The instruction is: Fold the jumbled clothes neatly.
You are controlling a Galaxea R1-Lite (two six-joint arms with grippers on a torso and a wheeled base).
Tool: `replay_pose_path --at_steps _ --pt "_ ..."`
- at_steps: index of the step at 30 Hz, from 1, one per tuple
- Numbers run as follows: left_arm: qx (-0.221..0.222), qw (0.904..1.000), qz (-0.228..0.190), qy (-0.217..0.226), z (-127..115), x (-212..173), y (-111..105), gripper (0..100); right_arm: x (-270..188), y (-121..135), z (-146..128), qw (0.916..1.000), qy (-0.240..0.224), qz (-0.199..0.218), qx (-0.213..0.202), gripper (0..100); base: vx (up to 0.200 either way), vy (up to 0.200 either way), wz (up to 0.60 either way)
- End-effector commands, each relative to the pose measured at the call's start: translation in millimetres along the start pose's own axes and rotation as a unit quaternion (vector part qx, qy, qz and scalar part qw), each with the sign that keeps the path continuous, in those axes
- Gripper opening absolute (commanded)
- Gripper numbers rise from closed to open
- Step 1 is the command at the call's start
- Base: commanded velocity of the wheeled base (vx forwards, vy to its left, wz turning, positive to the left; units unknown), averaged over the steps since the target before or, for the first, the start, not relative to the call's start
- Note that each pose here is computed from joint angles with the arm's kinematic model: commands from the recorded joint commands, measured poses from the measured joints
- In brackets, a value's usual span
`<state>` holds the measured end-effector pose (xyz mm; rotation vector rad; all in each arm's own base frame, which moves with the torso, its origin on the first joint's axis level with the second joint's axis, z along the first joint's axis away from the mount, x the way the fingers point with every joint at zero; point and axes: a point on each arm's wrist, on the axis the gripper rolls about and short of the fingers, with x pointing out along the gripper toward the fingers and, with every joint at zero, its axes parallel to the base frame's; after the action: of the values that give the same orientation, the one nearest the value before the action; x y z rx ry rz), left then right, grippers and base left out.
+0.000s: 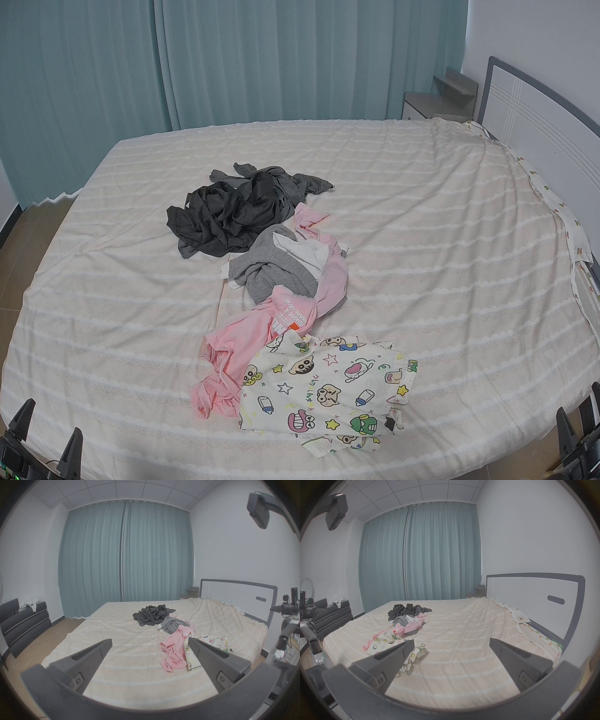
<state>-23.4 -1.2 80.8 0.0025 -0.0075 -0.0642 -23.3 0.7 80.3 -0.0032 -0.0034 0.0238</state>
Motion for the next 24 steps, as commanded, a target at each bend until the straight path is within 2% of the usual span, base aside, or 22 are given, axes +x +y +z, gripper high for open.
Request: replay_pose_path --at_steps 1,24 --pt "-0.001 1.0000 0.001 0.005 -4.3 0.8 0.0 100 0.1 -0.2 -3.9 1.0000 0.001 -0.005 0.002 100 0.000 0.000 0.00" --pt "-0.001 1.0000 0.001 0.005 -4.3 0.8 0.0 100 0.4 -0.2 -4.7 1.0000 0.002 -0.006 0.006 100 0.000 0.000 0.00"
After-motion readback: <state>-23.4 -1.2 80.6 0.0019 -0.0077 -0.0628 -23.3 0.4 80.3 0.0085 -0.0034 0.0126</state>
